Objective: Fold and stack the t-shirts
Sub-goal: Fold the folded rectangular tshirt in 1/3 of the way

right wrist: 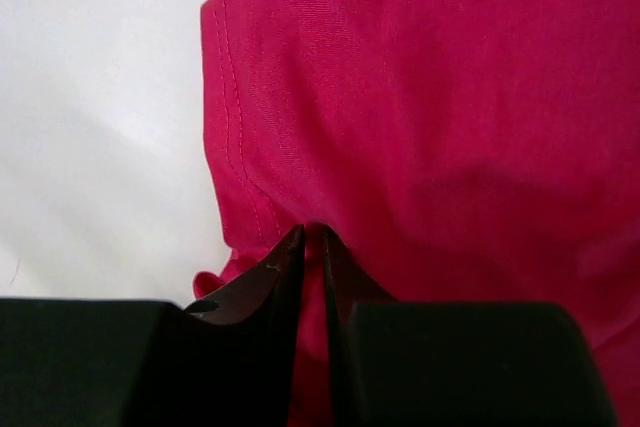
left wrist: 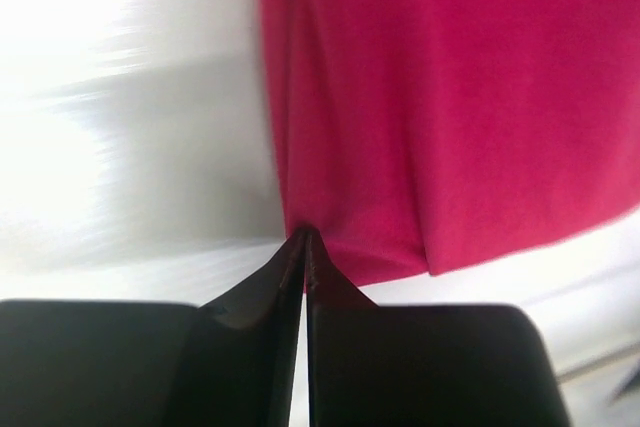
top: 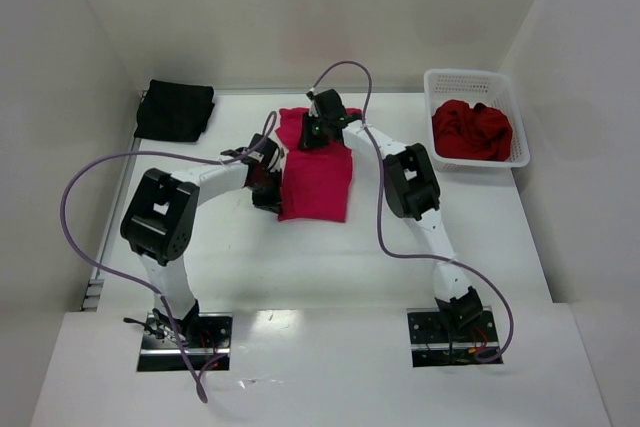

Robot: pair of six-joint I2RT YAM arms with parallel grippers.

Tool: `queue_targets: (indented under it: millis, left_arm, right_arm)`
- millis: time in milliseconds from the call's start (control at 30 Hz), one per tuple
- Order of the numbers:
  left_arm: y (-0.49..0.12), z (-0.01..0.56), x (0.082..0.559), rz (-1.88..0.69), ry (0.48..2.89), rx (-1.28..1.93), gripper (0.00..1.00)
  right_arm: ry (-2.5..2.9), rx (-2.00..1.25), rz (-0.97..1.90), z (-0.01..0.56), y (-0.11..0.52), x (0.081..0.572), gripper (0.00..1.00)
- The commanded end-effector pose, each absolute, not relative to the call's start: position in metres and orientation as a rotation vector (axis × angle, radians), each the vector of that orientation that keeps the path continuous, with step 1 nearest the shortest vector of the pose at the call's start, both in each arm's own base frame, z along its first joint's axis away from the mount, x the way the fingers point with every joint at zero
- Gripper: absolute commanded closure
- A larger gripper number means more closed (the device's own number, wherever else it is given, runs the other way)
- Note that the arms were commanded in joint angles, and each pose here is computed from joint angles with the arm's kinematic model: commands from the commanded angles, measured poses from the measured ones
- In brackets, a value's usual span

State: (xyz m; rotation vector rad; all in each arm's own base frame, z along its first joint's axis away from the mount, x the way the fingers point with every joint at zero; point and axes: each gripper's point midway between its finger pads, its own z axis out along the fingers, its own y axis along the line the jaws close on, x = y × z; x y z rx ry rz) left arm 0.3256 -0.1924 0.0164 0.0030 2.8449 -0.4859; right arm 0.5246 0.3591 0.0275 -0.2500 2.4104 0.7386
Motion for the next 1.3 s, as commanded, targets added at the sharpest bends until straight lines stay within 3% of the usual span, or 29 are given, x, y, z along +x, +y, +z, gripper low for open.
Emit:
queue_targets:
  millis: [0, 100, 367, 433, 500, 567, 733, 967, 1267]
  left_arm:
    - [-0.140, 0.012, 0.316, -0.171, 2.899, -0.059, 0.91]
    - [-0.142, 0.030, 0.325, -0.247, 2.864, -0.031, 0.90]
    - [-0.168, 0.085, 0.332, -0.471, 2.749, 0.048, 0.74]
    - [-0.172, 0.089, 0.325, -0.511, 2.761, 0.057, 0.60]
    - [-0.175, 0.094, 0.320, -0.554, 2.754, 0.081, 0.53]
    - [-0.175, 0.084, 0.308, -0.582, 2.780, 0.085, 0.52]
    - [-0.181, 0.064, 0.302, -0.635, 2.814, 0.079, 0.52]
    - [-0.174, 0.044, 0.305, -0.561, 2.850, 0.046, 0.40]
    - [-0.163, 0.014, 0.311, -0.465, 2.906, 0.021, 0.39]
  right_arm:
    - [2.398, -0.265, 0.683, 0.043, 0.349, 0.528, 0.82]
    - [2.355, -0.274, 0.680, 0.073, 0.344, 0.523, 0.82]
    - [2.248, -0.247, 0.714, 0.156, 0.324, 0.489, 0.82]
    - [2.253, -0.253, 0.756, 0.166, 0.324, 0.474, 0.79]
    - [2.249, -0.245, 0.777, 0.175, 0.316, 0.456, 0.79]
    - [2.282, -0.238, 0.742, 0.163, 0.306, 0.436, 0.80]
    - [2.442, -0.308, 0.700, 0.113, 0.308, 0.397, 1.00]
    - [2.597, -0.364, 0.478, 0.064, 0.310, 0.369, 1.00]
    - [2.636, -0.357, 0.465, 0.051, 0.302, 0.357, 0.99]
